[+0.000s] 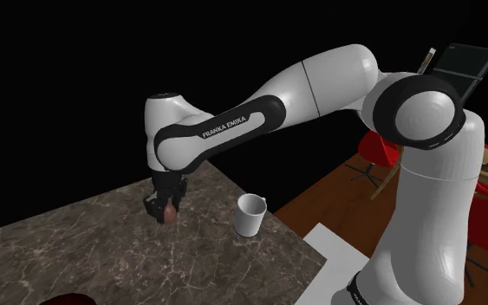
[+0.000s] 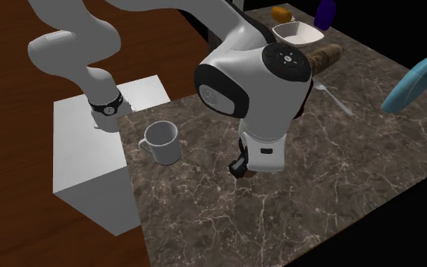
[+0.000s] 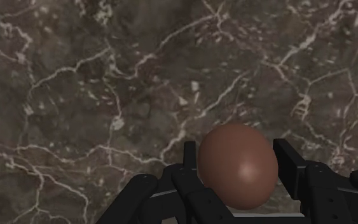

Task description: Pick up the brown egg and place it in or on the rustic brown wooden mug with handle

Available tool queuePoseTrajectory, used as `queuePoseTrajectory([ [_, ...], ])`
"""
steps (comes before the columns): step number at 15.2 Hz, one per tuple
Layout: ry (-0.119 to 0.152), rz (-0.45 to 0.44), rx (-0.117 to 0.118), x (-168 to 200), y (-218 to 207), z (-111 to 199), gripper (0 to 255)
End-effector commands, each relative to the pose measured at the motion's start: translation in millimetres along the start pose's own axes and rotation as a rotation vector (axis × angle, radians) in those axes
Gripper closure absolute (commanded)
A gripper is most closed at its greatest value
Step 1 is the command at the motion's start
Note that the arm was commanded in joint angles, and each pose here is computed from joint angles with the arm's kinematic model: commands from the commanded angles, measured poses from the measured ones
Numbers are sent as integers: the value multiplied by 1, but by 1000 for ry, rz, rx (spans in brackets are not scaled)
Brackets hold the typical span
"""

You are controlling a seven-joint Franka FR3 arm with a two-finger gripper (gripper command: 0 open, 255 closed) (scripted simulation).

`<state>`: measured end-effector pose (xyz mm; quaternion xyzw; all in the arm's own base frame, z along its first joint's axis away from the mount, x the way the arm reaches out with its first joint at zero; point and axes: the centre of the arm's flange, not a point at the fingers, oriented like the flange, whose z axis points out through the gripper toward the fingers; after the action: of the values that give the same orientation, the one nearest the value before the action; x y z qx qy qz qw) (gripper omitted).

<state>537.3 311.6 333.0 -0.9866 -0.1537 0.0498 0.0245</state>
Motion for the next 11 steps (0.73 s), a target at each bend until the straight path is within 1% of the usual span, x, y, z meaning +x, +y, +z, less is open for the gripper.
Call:
queuePoseTrajectory([
  [1,0,0,0,-1,-1,-8,255],
  [11,0,0,0,-6,-4,-60,255],
])
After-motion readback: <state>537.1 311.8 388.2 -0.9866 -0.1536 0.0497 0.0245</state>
